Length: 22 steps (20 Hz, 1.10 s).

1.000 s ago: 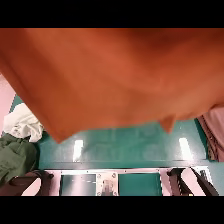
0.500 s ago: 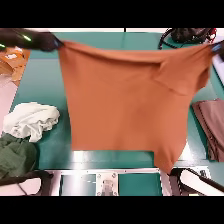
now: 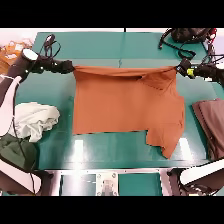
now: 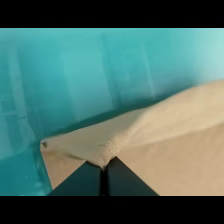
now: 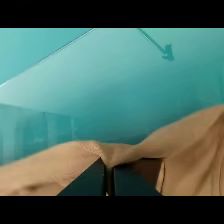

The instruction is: Fold the shirts.

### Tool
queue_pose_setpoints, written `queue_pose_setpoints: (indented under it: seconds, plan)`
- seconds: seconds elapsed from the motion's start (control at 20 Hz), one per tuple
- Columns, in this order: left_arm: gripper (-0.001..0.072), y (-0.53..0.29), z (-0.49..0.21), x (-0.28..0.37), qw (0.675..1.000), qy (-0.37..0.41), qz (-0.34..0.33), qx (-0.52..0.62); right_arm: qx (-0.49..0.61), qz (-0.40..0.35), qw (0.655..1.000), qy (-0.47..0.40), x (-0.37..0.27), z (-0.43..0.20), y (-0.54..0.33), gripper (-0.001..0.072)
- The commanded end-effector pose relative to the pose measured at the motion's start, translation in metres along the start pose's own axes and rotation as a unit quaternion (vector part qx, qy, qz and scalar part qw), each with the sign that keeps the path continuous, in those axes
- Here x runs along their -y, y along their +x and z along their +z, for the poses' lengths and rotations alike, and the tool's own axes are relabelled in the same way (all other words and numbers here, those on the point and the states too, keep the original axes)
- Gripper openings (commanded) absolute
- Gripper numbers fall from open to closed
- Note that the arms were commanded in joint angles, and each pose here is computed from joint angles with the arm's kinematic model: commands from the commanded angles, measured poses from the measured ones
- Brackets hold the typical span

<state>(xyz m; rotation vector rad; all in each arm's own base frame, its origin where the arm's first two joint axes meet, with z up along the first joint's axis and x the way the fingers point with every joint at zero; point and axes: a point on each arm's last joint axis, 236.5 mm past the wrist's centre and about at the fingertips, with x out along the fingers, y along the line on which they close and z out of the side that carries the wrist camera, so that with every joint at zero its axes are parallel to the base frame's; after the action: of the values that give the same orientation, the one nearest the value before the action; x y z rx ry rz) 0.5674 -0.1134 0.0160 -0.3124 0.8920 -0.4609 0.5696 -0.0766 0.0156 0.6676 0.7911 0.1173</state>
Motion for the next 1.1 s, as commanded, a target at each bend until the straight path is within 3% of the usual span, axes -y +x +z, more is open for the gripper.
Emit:
queue_pose_setpoints:
  seconds: [0.0,0.3,0.8,0.85,0.9,0.95,1.0,1.05]
  plan:
    - [0.0021,0.011,-0.025,-0.014,0.999,0.004,0.012,-0.043,-0.054,-0.035,0.997,-0.052,0.020,-0.012,0.003,0.0020]
    - [0.0021,0.007,-0.095,-0.027,0.982,0.001,0.027,-0.184,-0.207,-0.142,0.963,-0.103,0.077,-0.073,-0.029,0.0019]
    - [0.0022,0.020,-0.126,-0.021,0.972,-0.022,0.012,-0.234,-0.251,-0.137,0.955,-0.081,0.086,-0.110,-0.026,0.0021]
    - [0.0023,0.020,-0.127,-0.017,0.972,-0.027,0.004,-0.235,-0.256,-0.135,0.954,-0.081,0.083,-0.112,-0.026,0.0047]
    - [0.0046,0.019,-0.129,-0.011,0.970,-0.033,-0.007,-0.240,-0.261,-0.133,0.953,-0.080,0.082,-0.114,-0.027,0.0206]
    - [0.0330,0.015,-0.134,-0.005,0.966,-0.040,-0.018,-0.254,-0.265,-0.136,0.952,-0.069,0.080,-0.115,-0.030,0.0267]
    - [0.0552,0.009,-0.143,0.000,0.959,-0.058,-0.024,-0.277,-0.269,-0.141,0.951,-0.057,0.078,-0.114,-0.036,0.0267]
    - [0.0550,0.000,-0.152,0.005,0.950,-0.067,-0.029,-0.304,-0.274,-0.152,0.949,-0.047,0.079,-0.111,-0.045,0.0275]
